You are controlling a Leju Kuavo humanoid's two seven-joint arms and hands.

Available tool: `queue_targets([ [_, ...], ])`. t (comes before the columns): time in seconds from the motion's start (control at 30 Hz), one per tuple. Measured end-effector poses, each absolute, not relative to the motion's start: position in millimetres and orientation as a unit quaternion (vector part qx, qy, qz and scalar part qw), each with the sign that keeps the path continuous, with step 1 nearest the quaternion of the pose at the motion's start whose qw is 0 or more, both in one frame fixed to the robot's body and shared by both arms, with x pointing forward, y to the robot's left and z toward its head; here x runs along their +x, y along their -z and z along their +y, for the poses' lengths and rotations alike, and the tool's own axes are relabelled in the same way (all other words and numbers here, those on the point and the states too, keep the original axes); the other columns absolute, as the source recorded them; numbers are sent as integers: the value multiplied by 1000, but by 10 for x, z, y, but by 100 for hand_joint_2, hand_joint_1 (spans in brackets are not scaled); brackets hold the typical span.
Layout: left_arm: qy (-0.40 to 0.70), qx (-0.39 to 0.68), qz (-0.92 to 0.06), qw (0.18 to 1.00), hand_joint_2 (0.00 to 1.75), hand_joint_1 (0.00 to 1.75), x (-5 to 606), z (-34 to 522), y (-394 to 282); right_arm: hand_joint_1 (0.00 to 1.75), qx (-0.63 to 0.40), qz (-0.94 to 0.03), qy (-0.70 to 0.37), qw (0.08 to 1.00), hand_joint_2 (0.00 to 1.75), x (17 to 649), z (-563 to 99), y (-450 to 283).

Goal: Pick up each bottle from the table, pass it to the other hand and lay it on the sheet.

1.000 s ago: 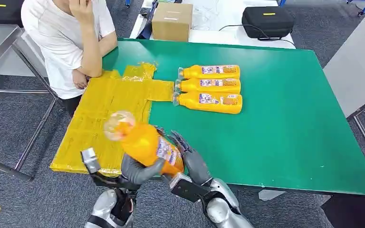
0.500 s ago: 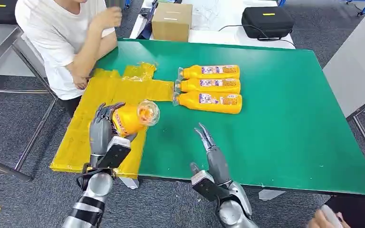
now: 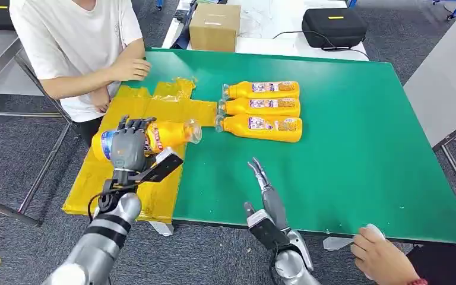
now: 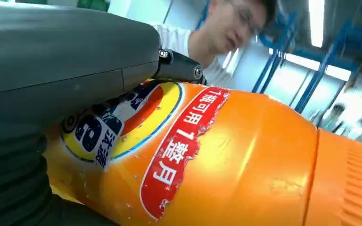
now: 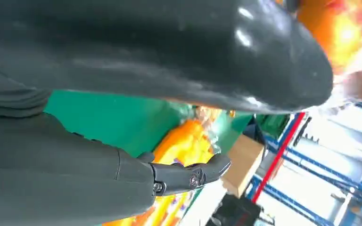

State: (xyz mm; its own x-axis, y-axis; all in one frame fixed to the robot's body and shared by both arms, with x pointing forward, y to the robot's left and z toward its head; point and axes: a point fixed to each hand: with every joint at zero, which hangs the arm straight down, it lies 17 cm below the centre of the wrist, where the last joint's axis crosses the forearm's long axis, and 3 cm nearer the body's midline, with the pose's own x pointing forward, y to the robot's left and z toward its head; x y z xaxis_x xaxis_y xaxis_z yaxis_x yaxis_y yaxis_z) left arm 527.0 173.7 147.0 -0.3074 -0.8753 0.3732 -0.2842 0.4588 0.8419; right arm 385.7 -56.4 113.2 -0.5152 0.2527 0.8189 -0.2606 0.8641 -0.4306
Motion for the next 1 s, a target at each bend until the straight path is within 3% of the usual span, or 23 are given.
queue_targets([
  [0.3,449,405,-654,456,175,171,5531,1726,-1032,0,14,-828,-266,493,0,3853,-490,-1082],
  [0.37,466,396,-630,478,175,155,5561,1766,-888,0,14,-827,-267,494,0,3859,-488,-1072],
  [0.47,483,385,-602,506,175,152,5574,1837,-710,0,14,-826,-267,496,0,3859,-494,-1051],
  [0.67,501,371,-569,536,175,152,5544,1959,-470,0,17,-827,-263,496,0,3847,-507,-1022],
  [0.77,504,369,-564,540,175,61,5533,1978,-430,0,18,-825,-263,499,0,3845,-508,-1000],
  [0.87,508,358,-555,553,175,7,5522,1991,-364,0,18,-824,-262,502,0,3847,-516,-979],
  [1.0,514,338,-538,576,175,0,5481,2005,-235,0,17,-823,-261,504,0,3847,-524,-960],
])
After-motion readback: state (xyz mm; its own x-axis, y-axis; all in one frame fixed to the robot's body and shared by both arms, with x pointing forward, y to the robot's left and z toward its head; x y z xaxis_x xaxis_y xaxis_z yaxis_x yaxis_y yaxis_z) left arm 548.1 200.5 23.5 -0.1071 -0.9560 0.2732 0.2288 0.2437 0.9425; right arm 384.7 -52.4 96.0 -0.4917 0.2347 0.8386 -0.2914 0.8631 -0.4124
